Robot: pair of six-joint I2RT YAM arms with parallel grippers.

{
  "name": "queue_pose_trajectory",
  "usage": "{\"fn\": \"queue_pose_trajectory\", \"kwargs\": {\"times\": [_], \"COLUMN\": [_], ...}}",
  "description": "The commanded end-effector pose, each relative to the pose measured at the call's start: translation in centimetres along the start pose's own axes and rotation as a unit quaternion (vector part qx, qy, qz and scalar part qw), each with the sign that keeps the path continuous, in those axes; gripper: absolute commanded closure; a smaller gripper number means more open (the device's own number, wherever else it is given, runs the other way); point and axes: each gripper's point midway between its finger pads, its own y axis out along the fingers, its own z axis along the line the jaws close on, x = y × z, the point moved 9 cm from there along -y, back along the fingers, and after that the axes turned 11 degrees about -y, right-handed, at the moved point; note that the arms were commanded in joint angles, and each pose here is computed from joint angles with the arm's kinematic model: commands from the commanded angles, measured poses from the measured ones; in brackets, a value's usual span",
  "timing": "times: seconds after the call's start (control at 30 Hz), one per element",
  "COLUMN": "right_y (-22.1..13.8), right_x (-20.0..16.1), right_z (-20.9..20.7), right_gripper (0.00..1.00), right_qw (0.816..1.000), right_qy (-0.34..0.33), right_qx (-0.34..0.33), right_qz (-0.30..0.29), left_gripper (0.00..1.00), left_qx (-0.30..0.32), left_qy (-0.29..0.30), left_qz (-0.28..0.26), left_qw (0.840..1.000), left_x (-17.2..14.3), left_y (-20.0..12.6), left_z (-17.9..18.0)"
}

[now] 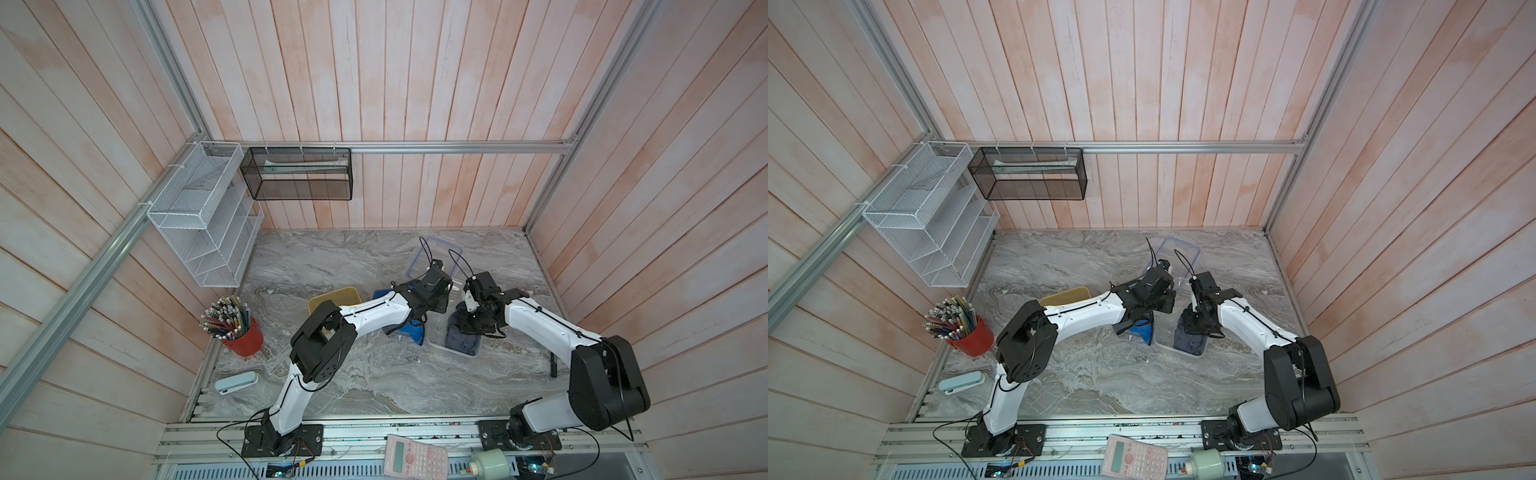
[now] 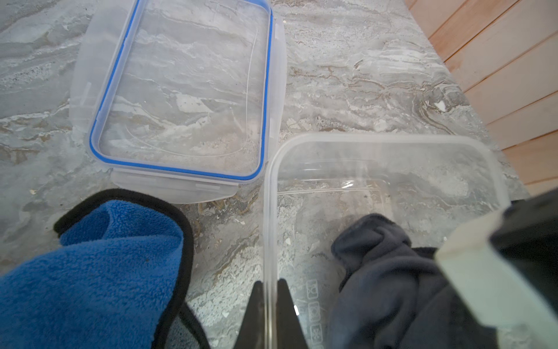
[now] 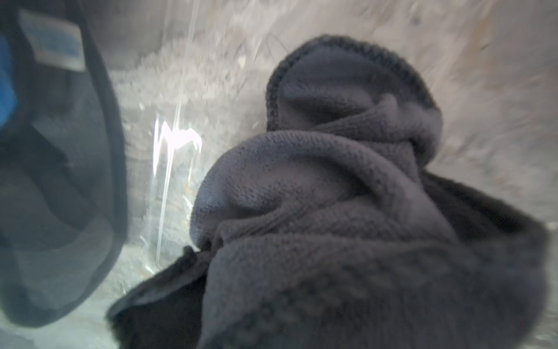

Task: Wipe the insides of the lunch boxes
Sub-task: Wipe the dirt inside the lunch box.

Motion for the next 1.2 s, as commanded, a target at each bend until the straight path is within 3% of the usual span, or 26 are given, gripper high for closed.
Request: {"fn": "queue_pose_trajectory", "kwargs": {"times": [0.0,0.2,0.57,0.83,1.17], "right_y": [-1.2,-0.5,-0.6,0.5,1.0], "right_x": [1.4,2.9,4.4,1.9,-1.5], "right_z": [-2.0,-4.5,-6.1,-5.6,-0.1], "right_gripper": [1.0,1.0,1.0,1.0,1.0], "right_qw": [0.997,0.994,0.989,0.994,0.999], "right_qy": [0.006,0.011,0.009,0.022,0.018], "right_qx": [-0.068,-0.106,-0.14,-0.107,-0.02], "right_qz": [-0.019,-0.027,-0.055,-0.033,-0.03], "left_gripper": [1.0,1.0,1.0,1.0,1.0], "left_qx": [0.005,0.008,0.016,0.02,0.006], "left_qy": [0.008,0.015,0.017,0.015,-0.032], "left_qz": [-0.011,0.01,0.021,0.017,-0.005], "left_qw": [1.0,1.0,1.0,1.0,0.999], "left_x": [0.0,-2.0,-2.5,-2.3,0.0], "left_y": [0.0,0.2,0.1,0.0,0.3], "left_z": [0.0,-0.8,-0.3,-0.3,1.0]}}
